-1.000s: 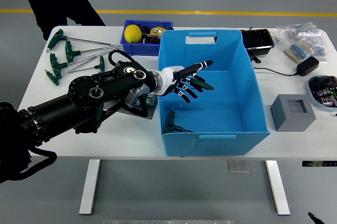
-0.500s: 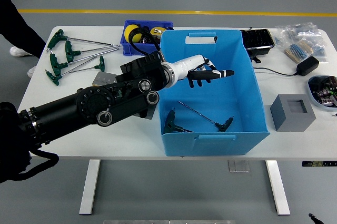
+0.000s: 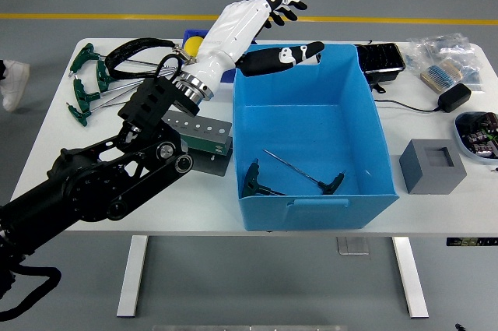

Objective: Lift tool from toolbox,place it in box,lift tool from toolbox,place it in box

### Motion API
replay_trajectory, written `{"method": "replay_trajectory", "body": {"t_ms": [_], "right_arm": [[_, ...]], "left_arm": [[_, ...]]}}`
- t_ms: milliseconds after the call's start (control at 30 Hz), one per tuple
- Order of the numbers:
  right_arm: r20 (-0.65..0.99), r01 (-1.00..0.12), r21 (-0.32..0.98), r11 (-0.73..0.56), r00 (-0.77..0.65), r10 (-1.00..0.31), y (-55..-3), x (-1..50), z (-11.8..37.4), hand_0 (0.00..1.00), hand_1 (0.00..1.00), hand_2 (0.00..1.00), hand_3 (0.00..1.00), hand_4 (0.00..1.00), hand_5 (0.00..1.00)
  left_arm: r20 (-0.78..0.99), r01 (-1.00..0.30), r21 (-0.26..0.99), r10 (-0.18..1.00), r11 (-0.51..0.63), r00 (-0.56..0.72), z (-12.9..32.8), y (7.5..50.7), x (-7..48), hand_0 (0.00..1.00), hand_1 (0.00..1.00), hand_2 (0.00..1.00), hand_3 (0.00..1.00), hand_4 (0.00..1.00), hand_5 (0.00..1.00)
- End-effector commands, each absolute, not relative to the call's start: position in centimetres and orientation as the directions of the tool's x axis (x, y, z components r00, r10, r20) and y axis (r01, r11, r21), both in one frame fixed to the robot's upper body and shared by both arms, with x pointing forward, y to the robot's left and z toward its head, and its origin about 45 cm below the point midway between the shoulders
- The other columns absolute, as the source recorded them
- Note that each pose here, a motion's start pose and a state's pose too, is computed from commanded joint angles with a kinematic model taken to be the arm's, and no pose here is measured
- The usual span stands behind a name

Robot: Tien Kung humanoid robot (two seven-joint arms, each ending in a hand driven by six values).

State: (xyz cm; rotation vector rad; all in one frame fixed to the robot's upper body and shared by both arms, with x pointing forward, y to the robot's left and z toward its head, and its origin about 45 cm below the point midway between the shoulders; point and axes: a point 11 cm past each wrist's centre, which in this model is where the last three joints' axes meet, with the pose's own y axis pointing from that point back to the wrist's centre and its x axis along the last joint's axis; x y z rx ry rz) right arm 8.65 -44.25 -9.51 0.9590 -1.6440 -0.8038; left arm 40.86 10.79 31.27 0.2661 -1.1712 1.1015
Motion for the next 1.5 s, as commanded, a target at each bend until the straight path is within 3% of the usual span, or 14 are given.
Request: {"method": "replay_trajectory", "body": {"t_ms": [167,200,367,400,567,600,767,800,967,1000,1167,1200,1367,1500], "right_arm": [[0.429,-0.178,0.871,0.459,-0.182,-0.885,-44.0,7.2,-9.9,0.667,0.629,0.706,0.571,0.823,0.735],[0.428,-0.175,0.871,0.459,-0.186,-0.884,-43.9,6.9,-10.0,0.667,0.629,0.705,0.570,0.823,0.734],[0.424,-0.162,0.876,0.455,-0.194,-0.885,-43.7,6.1,-10.2,0.667,0.629,0.705,0.570,0.823,0.734],[0.424,-0.161,0.876,0.454,-0.191,-0.885,-43.6,6.0,-10.2,0.667,0.629,0.705,0.569,0.823,0.733],[0.423,-0.155,0.879,0.451,-0.186,-0.887,-43.4,5.7,-10.3,0.667,0.629,0.705,0.569,0.823,0.733],[0.423,-0.154,0.879,0.451,-0.184,-0.887,-43.4,5.7,-10.4,0.667,0.630,0.705,0.568,0.823,0.732],[0.423,-0.151,0.880,0.450,-0.179,-0.888,-43.3,5.5,-10.4,0.667,0.630,0.705,0.568,0.823,0.732],[0.423,-0.151,0.880,0.450,-0.178,-0.888,-43.3,5.5,-10.4,0.667,0.630,0.704,0.568,0.824,0.731],[0.423,-0.151,0.880,0.450,-0.180,-0.888,-43.3,5.4,-10.4,0.667,0.630,0.704,0.568,0.824,0.731],[0.423,-0.152,0.880,0.450,-0.180,-0.888,-43.3,5.5,-10.4,0.666,0.630,0.704,0.567,0.823,0.731],[0.423,-0.156,0.879,0.451,-0.185,-0.887,-43.4,5.7,-10.4,0.666,0.630,0.704,0.567,0.823,0.731],[0.423,-0.157,0.878,0.451,-0.185,-0.887,-43.4,5.7,-10.4,0.666,0.629,0.703,0.567,0.824,0.730],[0.422,-0.160,0.878,0.451,-0.186,-0.887,-43.4,5.9,-10.3,0.666,0.629,0.703,0.567,0.824,0.730],[0.423,-0.160,0.878,0.452,-0.185,-0.887,-43.4,5.9,-10.3,0.666,0.629,0.703,0.569,0.824,0.730]], "left_arm": [[0.872,-0.822,-0.330,0.484,0.464,-0.077,27.9,16.7,39.3,0.657,0.703,0.807,0.742,0.998,0.929],[0.876,-0.830,-0.329,0.475,0.450,-0.089,27.3,18.0,38.9,0.778,0.813,0.904,0.767,0.998,0.863],[0.855,-0.843,-0.368,0.499,0.393,-0.141,25.3,23.1,36.8,0.778,0.813,0.904,0.767,0.998,0.863],[0.849,-0.848,-0.375,0.506,0.374,-0.153,24.9,24.0,36.4,0.970,0.998,0.998,0.891,0.998,0.802],[0.843,-0.884,-0.375,0.500,0.278,-0.201,22.7,26.8,35.3,0.970,0.998,0.998,0.891,0.998,0.802],[0.845,-0.887,-0.380,0.490,0.264,-0.216,22.5,27.2,35.2,0.968,0.998,0.998,0.998,0.998,0.406],[0.834,-0.897,-0.399,0.482,0.190,-0.269,21.5,29.0,34.5,0.968,0.998,0.998,0.998,0.998,0.406],[0.830,-0.899,-0.400,0.486,0.180,-0.273,21.4,29.3,34.3,0.873,0.957,0.998,0.998,0.760,0.002],[0.806,-0.900,-0.416,0.511,0.127,-0.300,21.0,30.6,33.8,0.873,0.957,0.998,0.998,0.760,0.002],[0.803,-0.901,-0.417,0.513,0.118,-0.304,21.0,30.8,33.8,0.788,0.900,0.998,0.948,0.286,0.002],[0.768,-0.901,-0.429,0.553,0.067,-0.325,20.9,31.5,33.7,0.788,0.900,0.998,0.948,0.286,0.002],[0.763,-0.900,-0.431,0.558,0.065,-0.325,20.9,31.6,33.7,0.628,0.839,0.969,0.892,0.002,0.002],[0.731,-0.897,-0.440,0.596,0.041,-0.332,21.0,31.8,33.7,0.628,0.839,0.969,0.892,0.002,0.002],[0.702,-0.897,-0.442,0.629,0.016,-0.335,20.9,32.0,33.6,0.586,0.781,0.922,0.853,0.002,0.002]]}}
